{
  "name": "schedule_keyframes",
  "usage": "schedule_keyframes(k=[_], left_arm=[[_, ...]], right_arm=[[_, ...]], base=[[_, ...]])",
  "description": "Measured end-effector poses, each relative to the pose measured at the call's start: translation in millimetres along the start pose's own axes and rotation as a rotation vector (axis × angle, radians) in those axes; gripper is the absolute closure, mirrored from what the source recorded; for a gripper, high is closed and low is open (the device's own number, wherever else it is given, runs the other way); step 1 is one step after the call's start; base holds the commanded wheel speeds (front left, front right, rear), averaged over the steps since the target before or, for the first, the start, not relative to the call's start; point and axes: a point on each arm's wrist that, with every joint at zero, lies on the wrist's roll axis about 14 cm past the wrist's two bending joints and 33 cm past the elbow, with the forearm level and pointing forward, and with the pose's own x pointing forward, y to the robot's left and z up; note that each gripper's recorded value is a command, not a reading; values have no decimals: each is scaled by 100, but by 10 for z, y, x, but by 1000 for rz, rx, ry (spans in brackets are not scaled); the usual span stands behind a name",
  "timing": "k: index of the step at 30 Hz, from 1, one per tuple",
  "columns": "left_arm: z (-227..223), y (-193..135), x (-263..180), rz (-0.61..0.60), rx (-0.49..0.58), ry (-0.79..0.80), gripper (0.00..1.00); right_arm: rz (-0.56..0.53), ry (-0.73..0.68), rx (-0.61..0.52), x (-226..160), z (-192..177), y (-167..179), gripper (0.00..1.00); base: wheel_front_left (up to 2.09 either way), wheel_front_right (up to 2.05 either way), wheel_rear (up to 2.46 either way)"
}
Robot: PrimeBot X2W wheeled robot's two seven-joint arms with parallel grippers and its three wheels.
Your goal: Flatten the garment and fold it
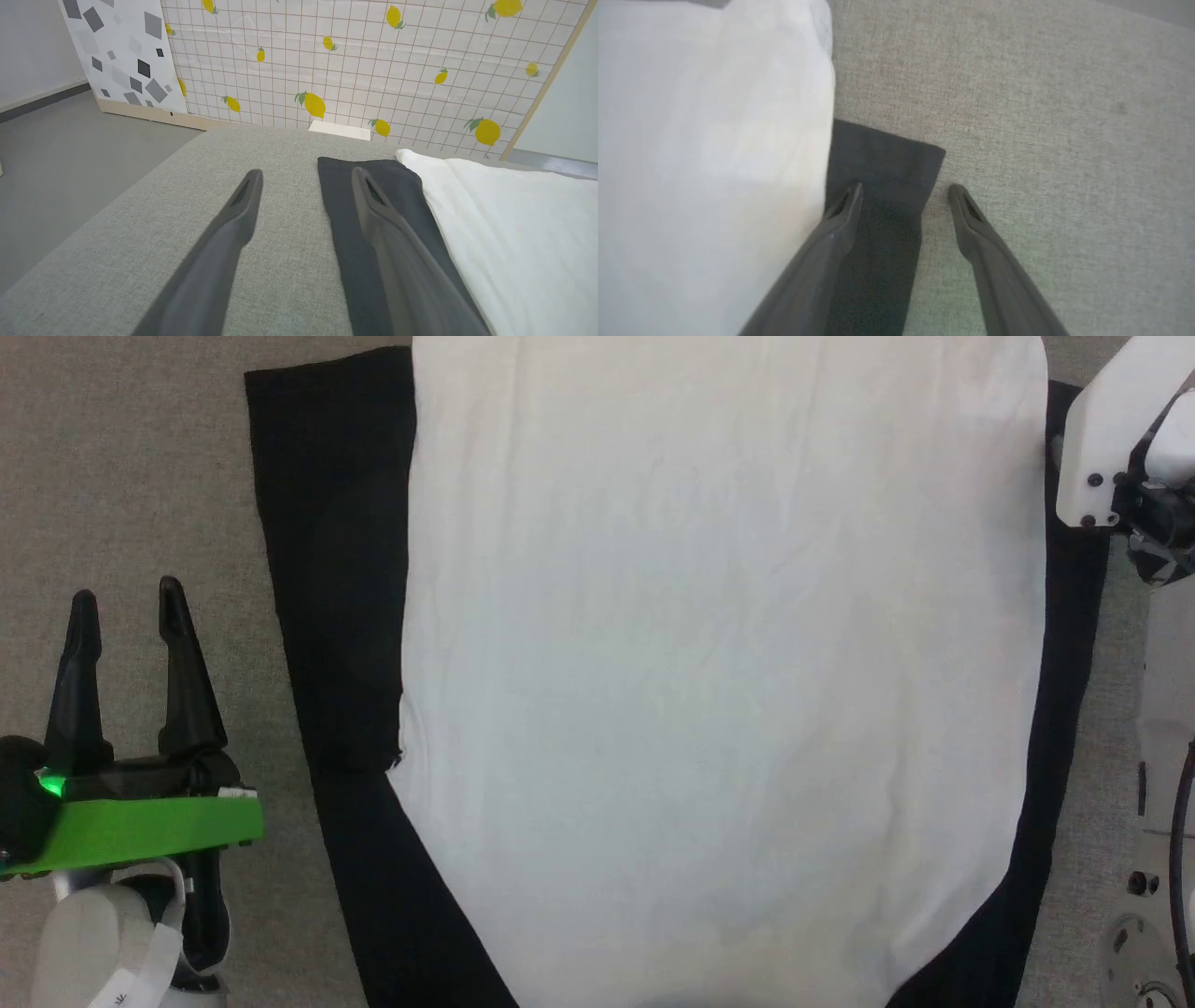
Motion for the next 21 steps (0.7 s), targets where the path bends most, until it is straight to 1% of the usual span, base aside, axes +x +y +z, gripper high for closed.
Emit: schedule_keyframes(k=[1, 5, 7, 11, 15, 19, 21], left_arm=[[-1, 4, 0, 2, 0, 0, 0], [8, 6, -1, 4, 1, -3, 0], [36, -2, -1, 3, -3, -11, 0], [103, -18, -7, 3, -14, -30, 0], [199, -59, -23, -7, -26, -55, 0], [305, -110, -58, -22, -35, -80, 0], [347, -132, -85, -29, -41, -89, 0]], right_arm=[[3, -1, 6, -5, 3, 1, 100], [15, -16, 57, -56, 20, -31, 100], [17, -53, 100, -107, 51, -89, 100], [-5, -95, 192, -222, 12, -332, 100], [-98, -134, 298, -462, -117, -849, 100], [-233, -160, 389, -816, -380, -1462, 100], [-309, -173, 407, -1025, -498, -1736, 100]], base=[[0, 0, 0], [0, 0, 0], [0, 0, 0], [0, 0, 0], [0, 0, 0], [0, 0, 0], [0, 0, 0]])
